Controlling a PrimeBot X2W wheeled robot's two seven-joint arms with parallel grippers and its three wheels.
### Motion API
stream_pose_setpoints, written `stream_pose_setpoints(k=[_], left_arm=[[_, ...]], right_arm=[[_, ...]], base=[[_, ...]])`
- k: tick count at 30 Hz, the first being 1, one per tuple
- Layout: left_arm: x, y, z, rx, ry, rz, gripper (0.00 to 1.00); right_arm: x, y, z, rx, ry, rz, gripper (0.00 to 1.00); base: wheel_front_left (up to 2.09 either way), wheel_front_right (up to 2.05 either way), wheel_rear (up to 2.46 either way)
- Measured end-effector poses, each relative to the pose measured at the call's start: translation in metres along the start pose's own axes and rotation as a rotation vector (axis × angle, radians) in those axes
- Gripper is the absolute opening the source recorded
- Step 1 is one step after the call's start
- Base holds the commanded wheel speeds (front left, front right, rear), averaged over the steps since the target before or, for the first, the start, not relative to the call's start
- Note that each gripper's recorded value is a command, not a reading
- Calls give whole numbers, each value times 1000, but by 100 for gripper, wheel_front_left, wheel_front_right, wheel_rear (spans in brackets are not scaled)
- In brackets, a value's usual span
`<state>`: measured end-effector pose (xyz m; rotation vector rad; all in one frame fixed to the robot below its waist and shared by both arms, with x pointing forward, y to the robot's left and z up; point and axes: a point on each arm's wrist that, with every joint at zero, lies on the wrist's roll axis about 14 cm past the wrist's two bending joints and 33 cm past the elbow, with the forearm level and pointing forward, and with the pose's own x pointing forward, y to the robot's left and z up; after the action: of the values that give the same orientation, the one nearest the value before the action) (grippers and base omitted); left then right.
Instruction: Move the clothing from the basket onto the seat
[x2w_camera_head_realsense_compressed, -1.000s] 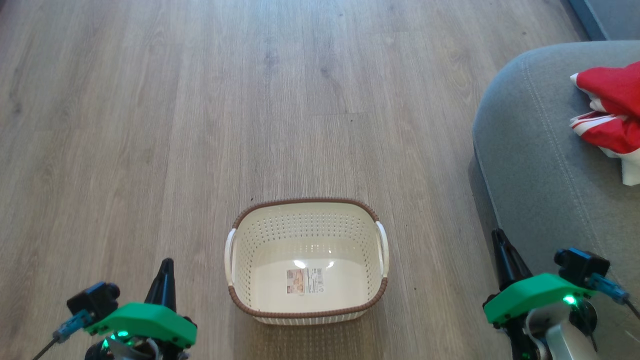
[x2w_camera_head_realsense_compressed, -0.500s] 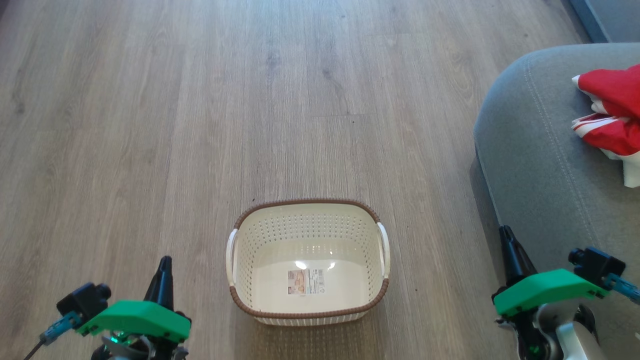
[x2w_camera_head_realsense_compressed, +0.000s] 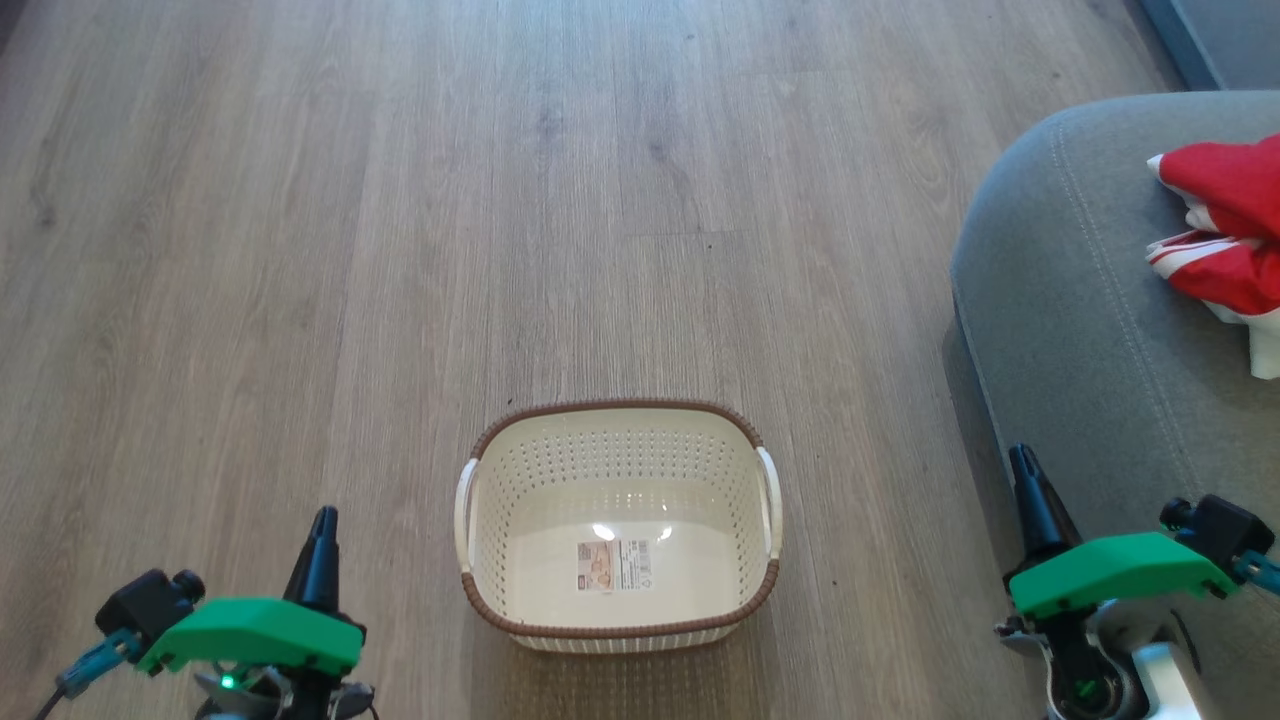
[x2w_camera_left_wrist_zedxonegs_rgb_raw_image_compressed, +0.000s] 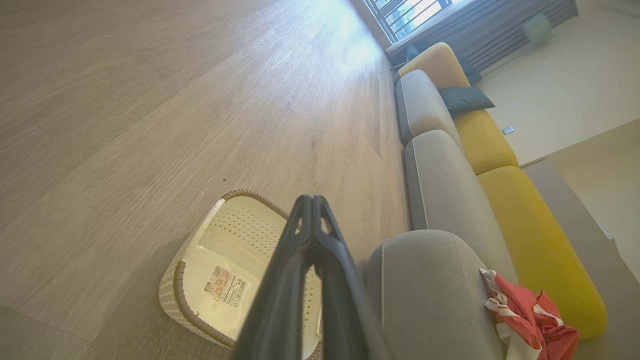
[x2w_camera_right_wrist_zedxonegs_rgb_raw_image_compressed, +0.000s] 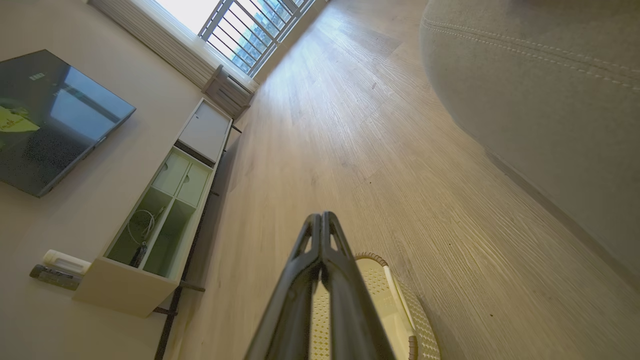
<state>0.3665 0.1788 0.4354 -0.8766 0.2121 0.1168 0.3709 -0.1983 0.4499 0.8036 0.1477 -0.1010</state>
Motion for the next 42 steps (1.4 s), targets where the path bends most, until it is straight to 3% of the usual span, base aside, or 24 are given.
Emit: stream_pose_setpoints(k=[42], left_arm=[[-1,-12,18,-453,-3,-65,0]], right_arm=[[4,12,19,501,-21,43,0]], base=[[0,0,0]])
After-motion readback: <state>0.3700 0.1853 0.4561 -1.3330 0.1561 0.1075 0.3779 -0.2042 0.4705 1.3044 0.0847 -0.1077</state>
